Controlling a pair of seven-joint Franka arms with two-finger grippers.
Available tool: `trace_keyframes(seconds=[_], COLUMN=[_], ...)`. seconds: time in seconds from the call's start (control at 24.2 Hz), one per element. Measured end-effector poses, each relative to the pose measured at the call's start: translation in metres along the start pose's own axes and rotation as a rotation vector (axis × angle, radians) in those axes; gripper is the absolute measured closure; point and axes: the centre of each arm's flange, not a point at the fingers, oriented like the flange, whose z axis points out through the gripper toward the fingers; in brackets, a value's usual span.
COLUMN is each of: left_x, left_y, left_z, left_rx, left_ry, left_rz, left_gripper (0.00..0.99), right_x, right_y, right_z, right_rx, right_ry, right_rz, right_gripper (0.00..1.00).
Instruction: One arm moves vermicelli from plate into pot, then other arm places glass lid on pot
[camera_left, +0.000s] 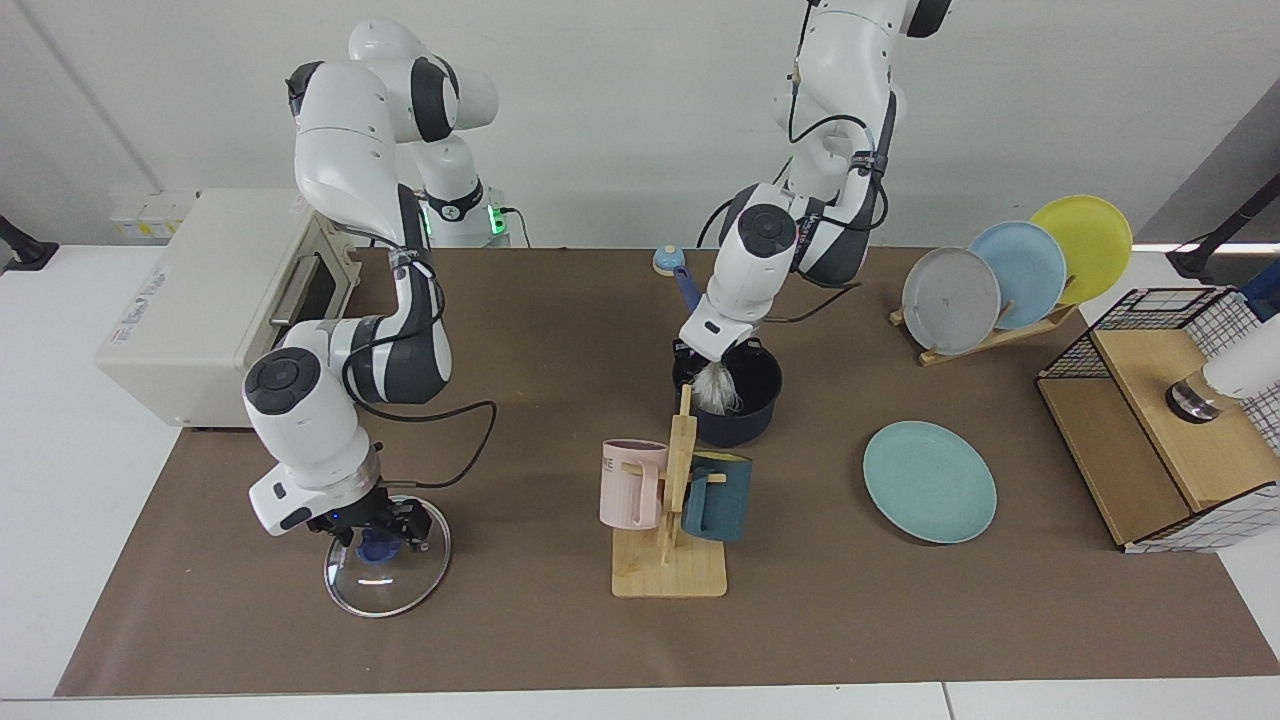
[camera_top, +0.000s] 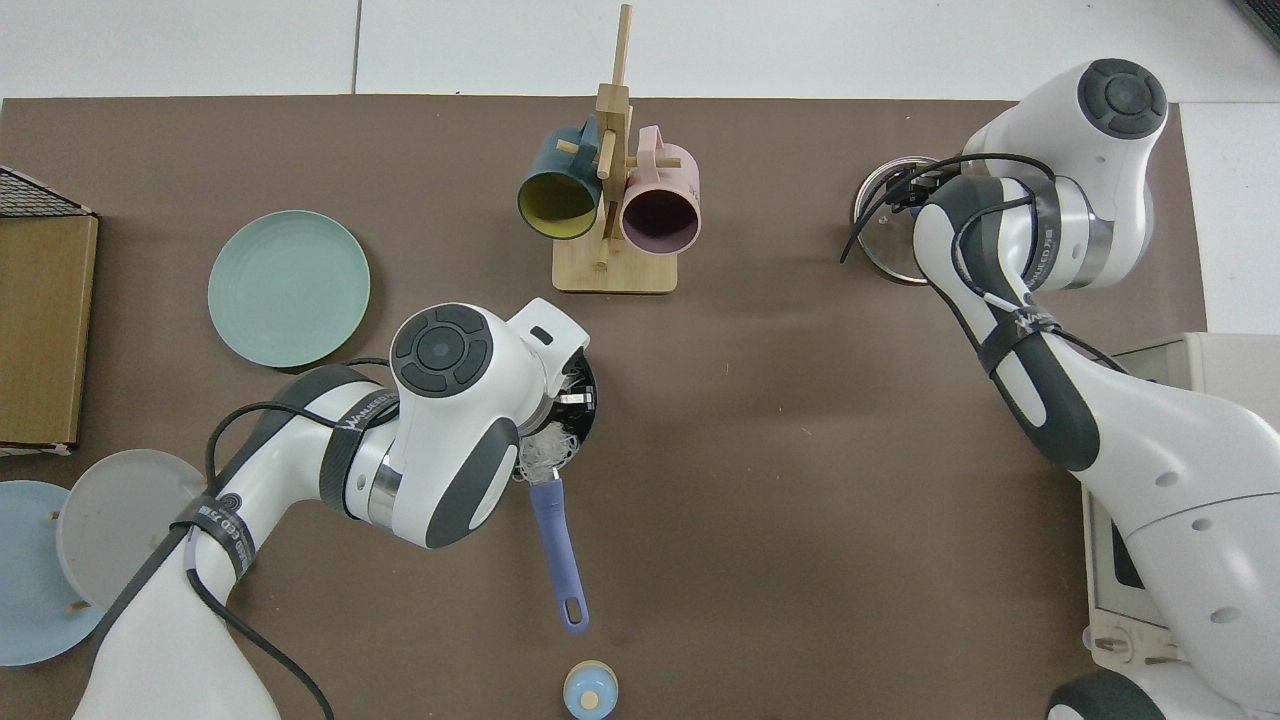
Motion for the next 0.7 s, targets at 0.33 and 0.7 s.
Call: trace_keyframes(seconds=[0.33,0.7], left_x=[0.010,0.016], left_y=[-0.017,-0.020], left_z=[0.001,-0.005], left_rx=[0.000,-0.008], left_ry=[0.000,0.020], left_rz=[0.004,-0.002], left_gripper=[0.604,0.432], right_x=[-0.001,0.002], right_y=[0.005,0.011], right_z=[0.007,0.002], right_rx=[0.000,0.001], right_ry=[0.019,0.048], right_rz=[0.001,-0.078], right_gripper=[0.16,0.40])
